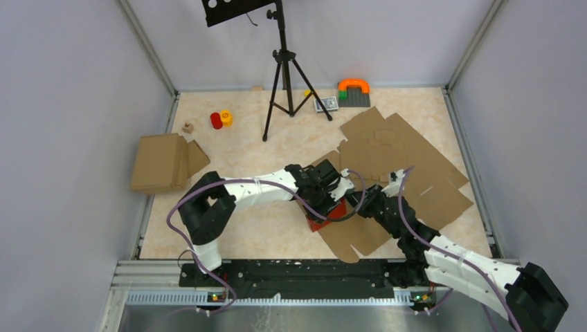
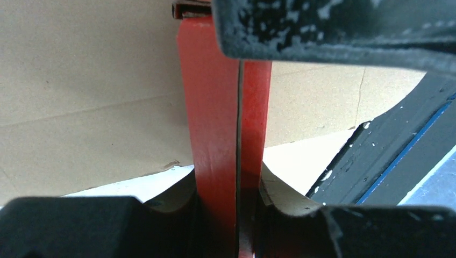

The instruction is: Fold the paper box

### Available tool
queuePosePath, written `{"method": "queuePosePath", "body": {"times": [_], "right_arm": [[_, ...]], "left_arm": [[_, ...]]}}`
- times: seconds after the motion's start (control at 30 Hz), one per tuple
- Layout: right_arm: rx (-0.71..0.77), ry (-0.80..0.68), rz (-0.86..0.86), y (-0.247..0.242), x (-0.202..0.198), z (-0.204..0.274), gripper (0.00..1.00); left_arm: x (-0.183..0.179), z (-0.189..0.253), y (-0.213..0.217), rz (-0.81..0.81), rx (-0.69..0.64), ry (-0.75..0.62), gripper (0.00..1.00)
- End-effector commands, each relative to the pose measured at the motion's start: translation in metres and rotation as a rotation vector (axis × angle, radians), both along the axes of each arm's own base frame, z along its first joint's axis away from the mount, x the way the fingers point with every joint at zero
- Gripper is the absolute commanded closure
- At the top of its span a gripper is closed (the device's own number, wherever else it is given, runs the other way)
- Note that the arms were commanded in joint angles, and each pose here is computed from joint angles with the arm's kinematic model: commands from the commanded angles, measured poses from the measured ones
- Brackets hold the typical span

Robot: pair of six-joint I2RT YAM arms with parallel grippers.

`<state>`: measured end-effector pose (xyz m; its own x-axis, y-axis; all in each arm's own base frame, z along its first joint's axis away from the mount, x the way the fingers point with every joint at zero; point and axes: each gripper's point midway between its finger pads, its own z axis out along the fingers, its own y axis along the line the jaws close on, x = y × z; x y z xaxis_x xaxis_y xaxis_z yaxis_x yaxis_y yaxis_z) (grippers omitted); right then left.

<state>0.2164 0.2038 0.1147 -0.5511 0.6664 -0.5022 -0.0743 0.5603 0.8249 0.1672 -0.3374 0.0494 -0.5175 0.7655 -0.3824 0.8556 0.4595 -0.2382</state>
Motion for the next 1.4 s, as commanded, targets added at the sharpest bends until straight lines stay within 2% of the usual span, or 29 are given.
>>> {"method": "queuePosePath", "body": {"times": [0.0, 0.2, 0.7, 1.03, 1.1, 1.2, 1.37], "right_arm": [[-0.151, 0.096, 0.035, -0.014, -0.017, -0.051, 0.89], [-0.192, 0.14, 0.021, -0.023, -0.022, -0.066, 0.89], [-0.243, 0.177, 0.028, -0.031, -0.03, -0.093, 0.89], [-0.251, 0.077, 0.101, -0.019, -0.025, -0.069, 0.89], [-0.23, 0.051, 0.109, -0.016, -0.024, -0.059, 0.88], [-0.179, 0.005, 0.084, -0.016, -0.021, -0.045, 0.79], [-0.149, -0.056, 0.022, -0.026, -0.015, -0.027, 0.79]], "left_arm": [[0.02, 0.018, -0.013, 0.017, -0.028, -0.121, 0.8], [0.023, 0.009, -0.012, 0.025, 0.018, -0.154, 0.85], [0.016, -0.002, -0.014, 0.006, 0.021, -0.118, 0.84], [0.004, -0.001, -0.018, -0.058, -0.028, -0.076, 0.78], [0.005, -0.002, -0.017, -0.056, -0.021, -0.078, 0.8], [0.005, -0.004, -0.016, -0.054, -0.003, -0.081, 0.85], [0.005, -0.008, -0.014, -0.057, 0.017, -0.08, 0.87]]}}
